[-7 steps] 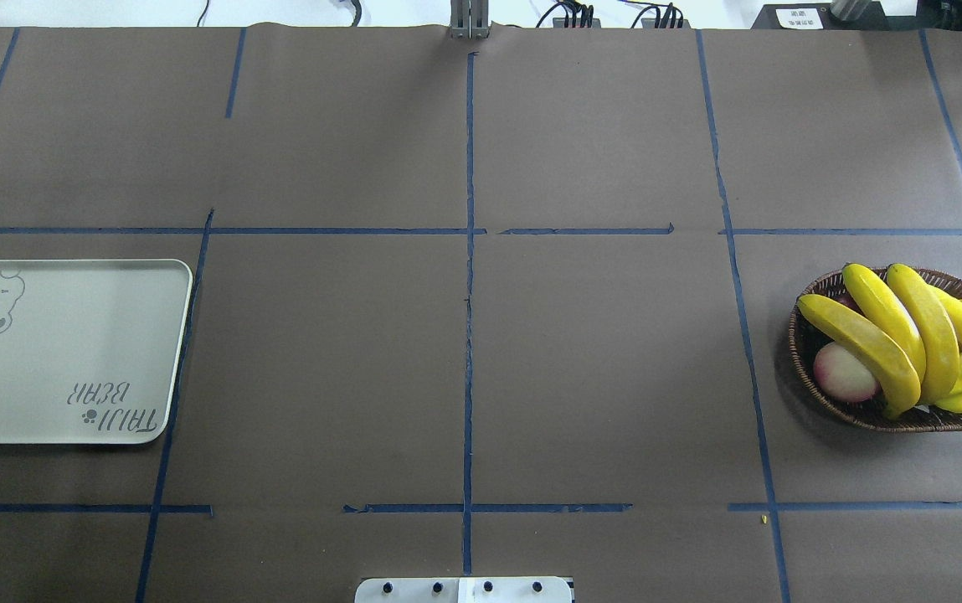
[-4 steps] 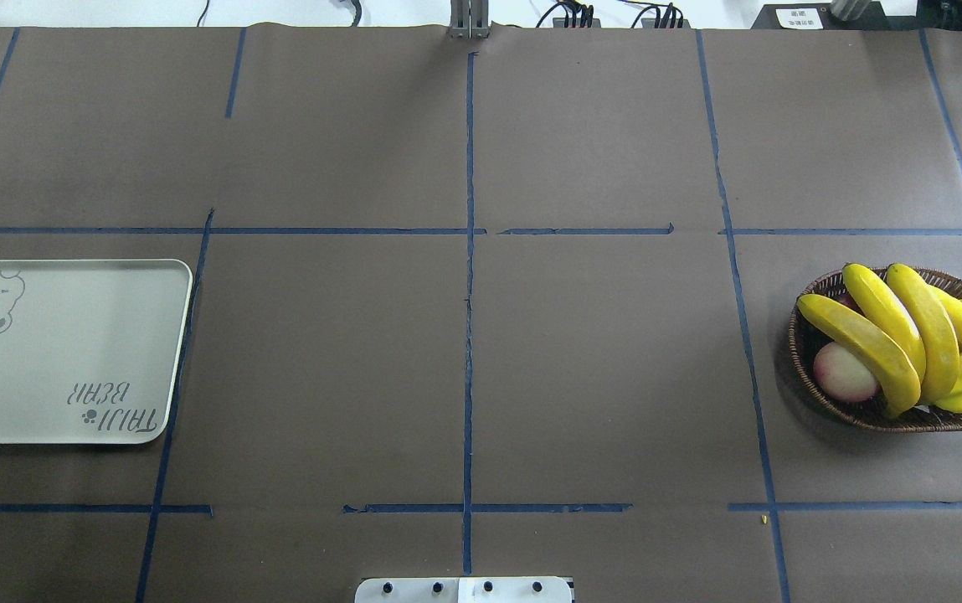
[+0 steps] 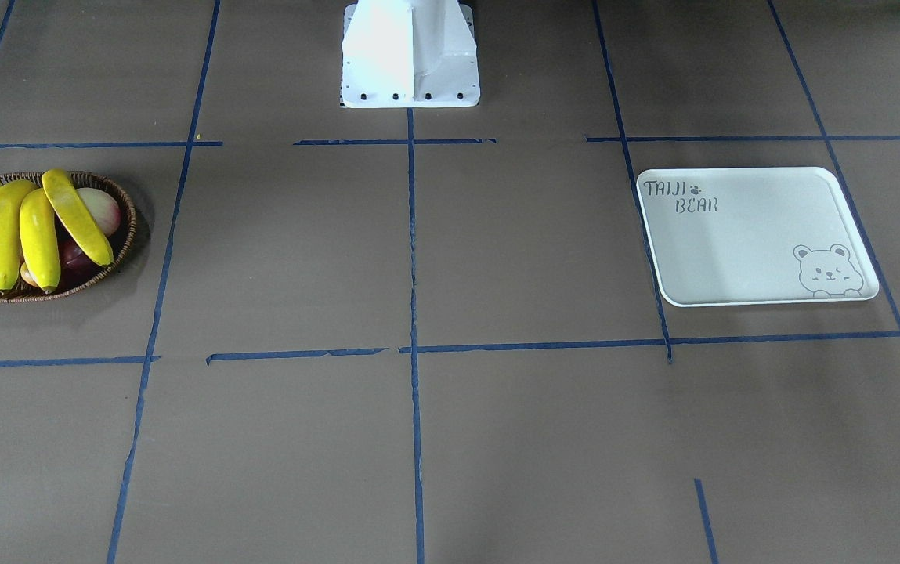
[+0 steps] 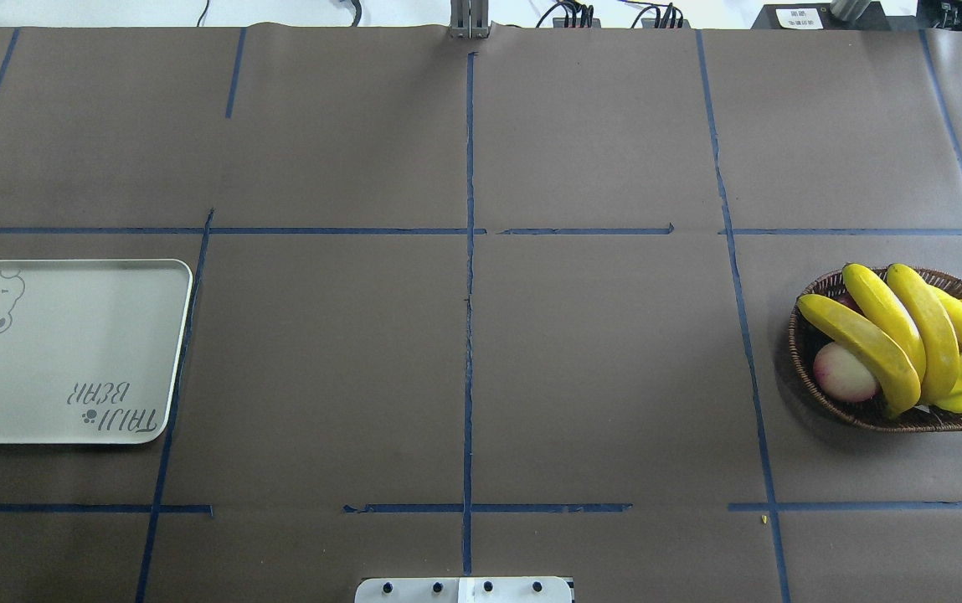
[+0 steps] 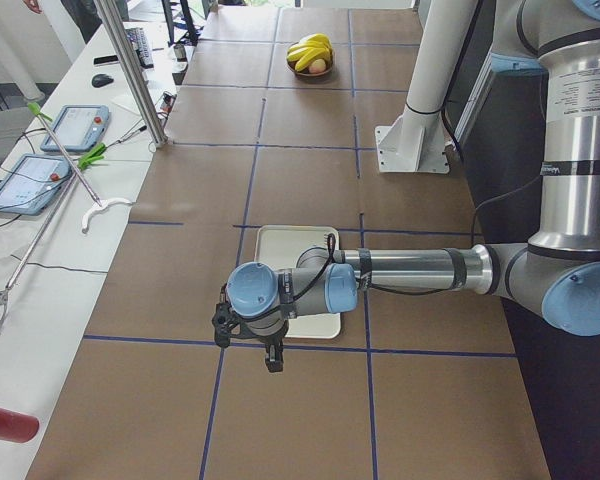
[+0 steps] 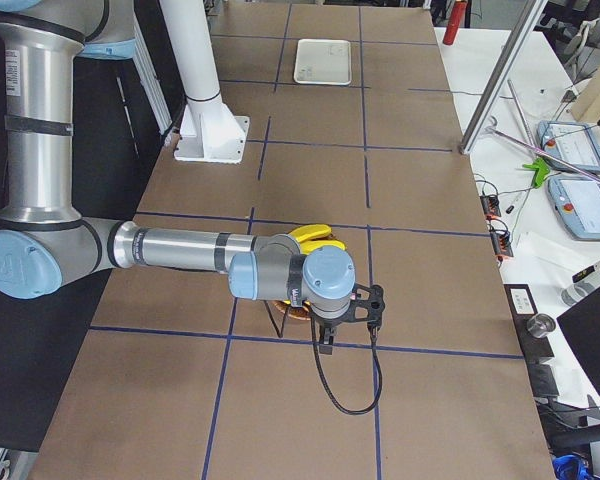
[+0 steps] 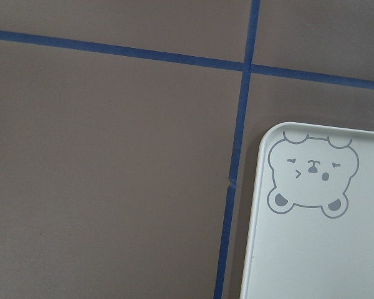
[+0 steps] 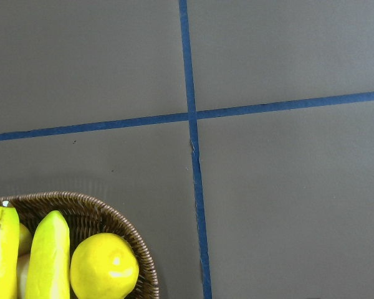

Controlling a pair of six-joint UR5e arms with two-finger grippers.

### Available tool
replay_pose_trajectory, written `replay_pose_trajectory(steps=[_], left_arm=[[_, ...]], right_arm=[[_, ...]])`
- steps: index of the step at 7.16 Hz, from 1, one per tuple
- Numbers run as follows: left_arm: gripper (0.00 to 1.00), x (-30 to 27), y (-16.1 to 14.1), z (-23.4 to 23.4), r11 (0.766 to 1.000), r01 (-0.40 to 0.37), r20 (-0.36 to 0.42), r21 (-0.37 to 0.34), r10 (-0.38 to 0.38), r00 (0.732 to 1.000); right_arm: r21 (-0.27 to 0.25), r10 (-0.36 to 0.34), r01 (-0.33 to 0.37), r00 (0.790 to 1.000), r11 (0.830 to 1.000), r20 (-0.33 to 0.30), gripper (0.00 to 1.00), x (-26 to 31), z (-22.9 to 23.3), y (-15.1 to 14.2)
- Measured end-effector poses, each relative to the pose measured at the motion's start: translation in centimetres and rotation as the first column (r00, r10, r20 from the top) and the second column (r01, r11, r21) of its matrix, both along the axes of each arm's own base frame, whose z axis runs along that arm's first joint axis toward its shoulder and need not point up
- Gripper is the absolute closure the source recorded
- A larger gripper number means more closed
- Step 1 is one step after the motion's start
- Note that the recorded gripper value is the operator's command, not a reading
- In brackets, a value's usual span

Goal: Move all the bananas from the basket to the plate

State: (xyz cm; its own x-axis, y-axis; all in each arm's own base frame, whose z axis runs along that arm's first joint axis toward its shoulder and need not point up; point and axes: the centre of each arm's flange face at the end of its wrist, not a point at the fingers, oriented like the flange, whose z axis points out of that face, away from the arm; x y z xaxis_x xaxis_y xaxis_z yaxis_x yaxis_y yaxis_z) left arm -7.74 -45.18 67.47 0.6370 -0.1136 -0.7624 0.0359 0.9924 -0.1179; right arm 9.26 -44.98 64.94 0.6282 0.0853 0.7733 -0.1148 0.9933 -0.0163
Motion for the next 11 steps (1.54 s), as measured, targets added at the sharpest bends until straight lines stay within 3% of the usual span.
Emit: replay_pose_trajectory(steps=[3,6,8,10,11], left_arm=[[0.0,0.1,-0.1,-0.1,1.0,0.002,-0.005,-0.001,-0.002,1.0],[0.0,0.1,-0.2,-0.3,1.0,0.002,-0.006,0.001,-0.002,1.0],[0.0,0.1,-0.2,-0.4,1.0,0.002,-0.007,0.004,-0.002,1.0],[0.0,0.1,-0.1,-0.2,1.0,0.0,-0.006,0.004,0.0,1.0],[0.0,0.1,-0.2,-0.3,1.0,0.0,-0.006,0.005,0.0,1.0]], right_arm=[[0.033,-0.002,0.003,1.0,0.999,-0.006,0.0,-0.1,-1.5,-0.2],[0.166,-0.036,0.037,0.999,0.985,-0.008,0.0,-1.7,-8.4,-1.1],[0.288,-0.164,0.16,0.986,0.944,-0.013,0.0,-7.5,-13.1,-0.3],[0.349,-0.224,0.218,0.974,0.911,-0.025,0.0,-10.5,-16.0,0.4],[0.35,-0.242,0.233,0.97,0.907,-0.018,0.0,-12.4,-17.7,1.1]])
